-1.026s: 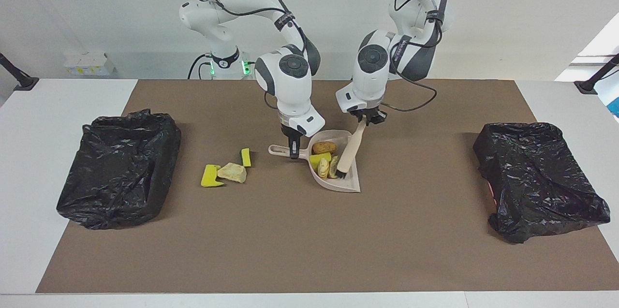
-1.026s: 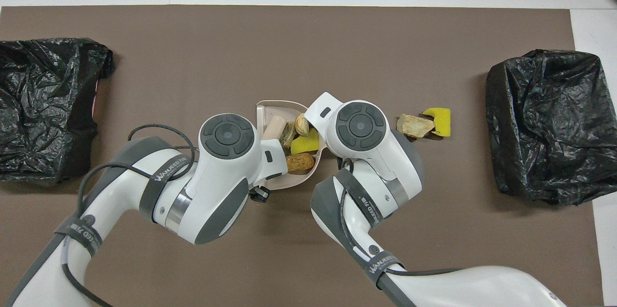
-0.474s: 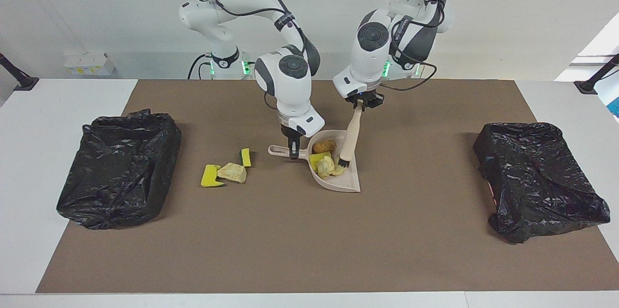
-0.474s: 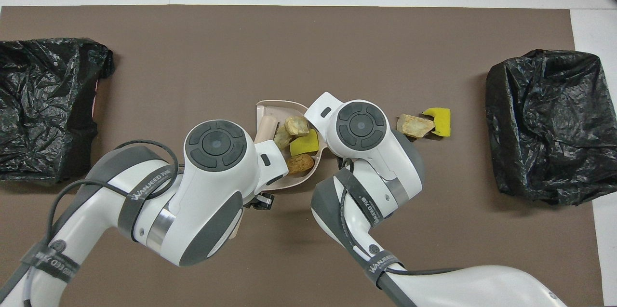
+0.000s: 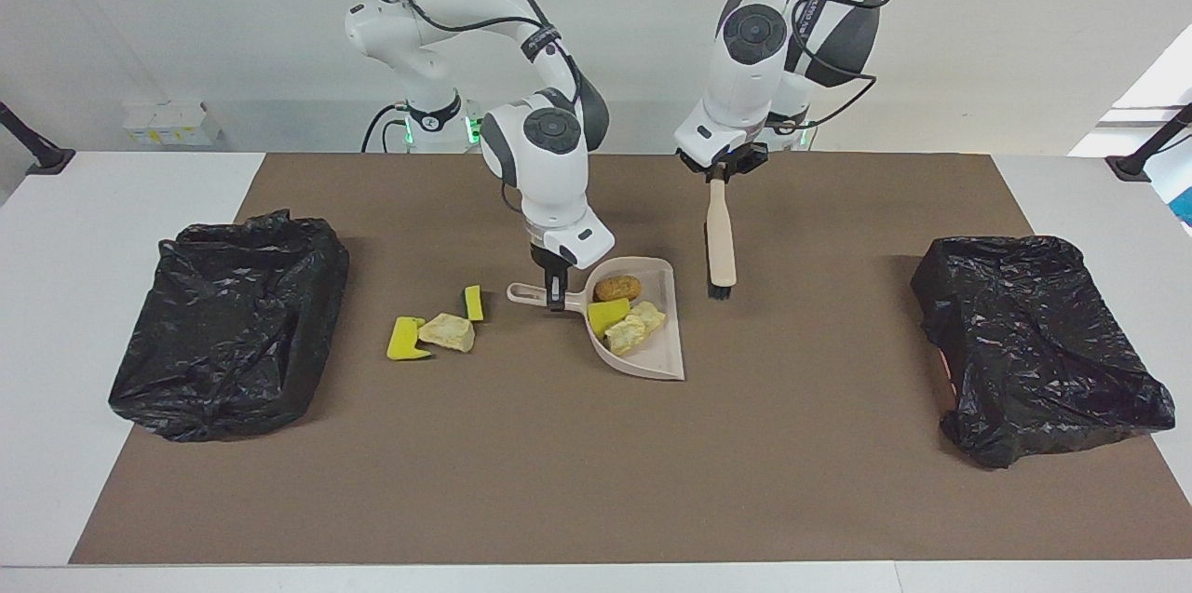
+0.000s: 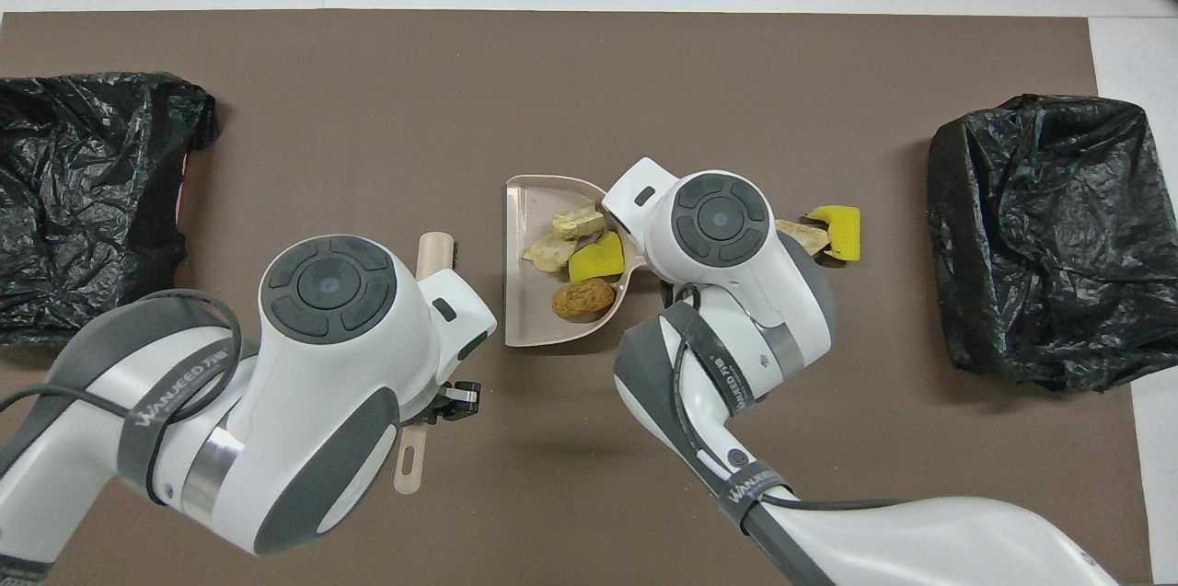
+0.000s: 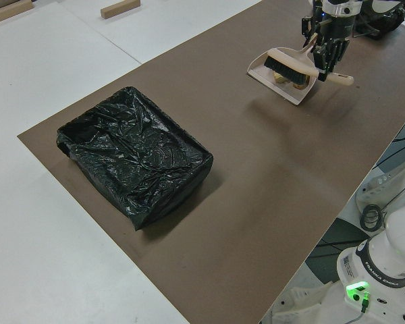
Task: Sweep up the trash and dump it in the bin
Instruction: 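Carry the loaded dustpan with the right gripper toward the nearer black bag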
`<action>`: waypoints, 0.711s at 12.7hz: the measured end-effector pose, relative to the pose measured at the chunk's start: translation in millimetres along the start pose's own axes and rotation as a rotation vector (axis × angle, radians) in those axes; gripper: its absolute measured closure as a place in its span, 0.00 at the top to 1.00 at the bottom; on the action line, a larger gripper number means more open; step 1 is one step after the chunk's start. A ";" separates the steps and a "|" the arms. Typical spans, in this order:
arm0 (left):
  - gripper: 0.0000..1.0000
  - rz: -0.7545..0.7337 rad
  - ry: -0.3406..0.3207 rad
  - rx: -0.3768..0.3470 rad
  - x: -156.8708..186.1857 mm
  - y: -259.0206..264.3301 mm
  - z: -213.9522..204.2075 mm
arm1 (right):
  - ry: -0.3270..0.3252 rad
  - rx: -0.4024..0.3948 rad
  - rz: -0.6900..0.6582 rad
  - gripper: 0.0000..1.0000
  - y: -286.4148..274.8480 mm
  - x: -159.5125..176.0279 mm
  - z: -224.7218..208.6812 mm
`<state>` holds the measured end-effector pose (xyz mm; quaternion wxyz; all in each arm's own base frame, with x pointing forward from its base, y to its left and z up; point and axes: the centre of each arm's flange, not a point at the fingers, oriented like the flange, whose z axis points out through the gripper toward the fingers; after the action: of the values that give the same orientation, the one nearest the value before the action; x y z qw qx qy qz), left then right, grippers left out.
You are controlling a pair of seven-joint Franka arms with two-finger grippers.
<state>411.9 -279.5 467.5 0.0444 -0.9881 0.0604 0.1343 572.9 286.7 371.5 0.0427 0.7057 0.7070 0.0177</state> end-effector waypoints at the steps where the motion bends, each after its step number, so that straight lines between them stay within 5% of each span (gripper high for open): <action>1: 0.26 -0.014 0.000 0.002 -5.9 0.4 7.3 | -0.004 0.002 -0.004 0.31 5.8 -8.7 -10.9; 6: 0.26 -0.037 0.063 0.000 -61.4 30.4 50.9 | -0.019 0.026 0.003 0.31 22.3 -60.6 -89.2; 9: 0.26 -0.040 0.100 0.003 -99.2 76.3 82.5 | 0.042 0.075 -0.005 0.31 36.1 -124.7 -103.1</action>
<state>285.5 -335.6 409.7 0.0452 -0.9945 0.0431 0.0836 600.2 165.8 481.7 0.0015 0.7044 0.7097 0.0057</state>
